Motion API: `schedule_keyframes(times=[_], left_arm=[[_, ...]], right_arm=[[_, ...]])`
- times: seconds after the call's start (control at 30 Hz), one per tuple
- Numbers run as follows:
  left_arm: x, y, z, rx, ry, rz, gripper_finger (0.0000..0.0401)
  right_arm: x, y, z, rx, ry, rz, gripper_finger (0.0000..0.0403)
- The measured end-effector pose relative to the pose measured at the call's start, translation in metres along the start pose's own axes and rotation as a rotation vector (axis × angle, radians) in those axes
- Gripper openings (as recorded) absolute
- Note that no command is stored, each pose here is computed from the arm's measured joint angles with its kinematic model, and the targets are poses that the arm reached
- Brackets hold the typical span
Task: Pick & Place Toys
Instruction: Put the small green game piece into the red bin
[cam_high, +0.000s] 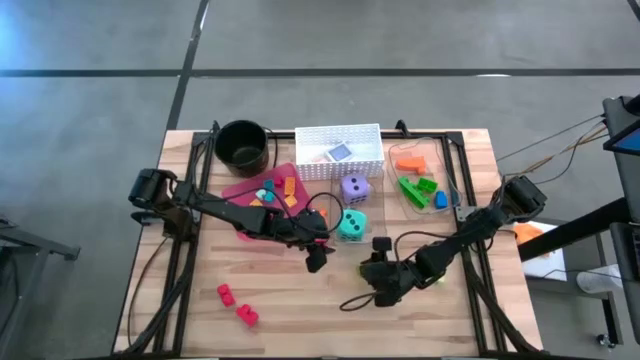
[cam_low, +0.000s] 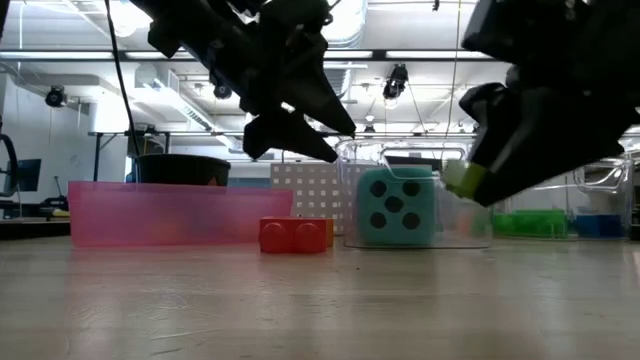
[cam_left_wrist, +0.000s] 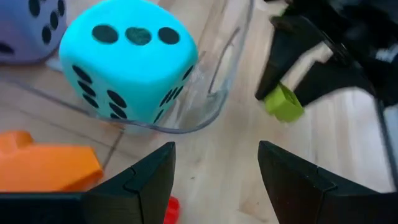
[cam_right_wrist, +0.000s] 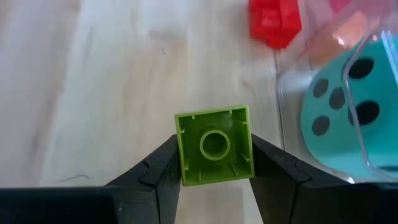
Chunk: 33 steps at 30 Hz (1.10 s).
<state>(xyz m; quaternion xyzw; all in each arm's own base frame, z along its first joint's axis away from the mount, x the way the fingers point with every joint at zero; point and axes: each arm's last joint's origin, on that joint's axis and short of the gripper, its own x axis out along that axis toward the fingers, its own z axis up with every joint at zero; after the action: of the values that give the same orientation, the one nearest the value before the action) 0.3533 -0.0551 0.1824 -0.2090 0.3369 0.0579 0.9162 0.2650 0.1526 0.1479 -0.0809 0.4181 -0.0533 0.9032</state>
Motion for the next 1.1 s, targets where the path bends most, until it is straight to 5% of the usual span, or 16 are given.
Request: schedule_keyframes(times=[0.13,0.4,0.77,1.1], left_arm=[[0.000,-0.003,-0.002,-0.128,0.005,-0.008,0.0231],[-0.004,-0.027,-0.016,-0.164,0.033,-0.064,0.0231],[-0.006,-0.039,-0.018,-0.323,-0.024,-0.072,0.0231],[-0.006,-0.036,-0.016,-0.427,-0.095,-0.017,0.0231]], right_arm=[[0.000,0.002,0.006,0.034,-0.057,0.023,0.0160],[-0.002,0.005,0.013,0.058,-0.104,0.049,0.0160],[-0.011,0.004,0.049,-0.168,-0.286,-0.058,0.0160],[-0.005,-0.009,0.050,-0.227,-0.214,-0.123,0.0160]])
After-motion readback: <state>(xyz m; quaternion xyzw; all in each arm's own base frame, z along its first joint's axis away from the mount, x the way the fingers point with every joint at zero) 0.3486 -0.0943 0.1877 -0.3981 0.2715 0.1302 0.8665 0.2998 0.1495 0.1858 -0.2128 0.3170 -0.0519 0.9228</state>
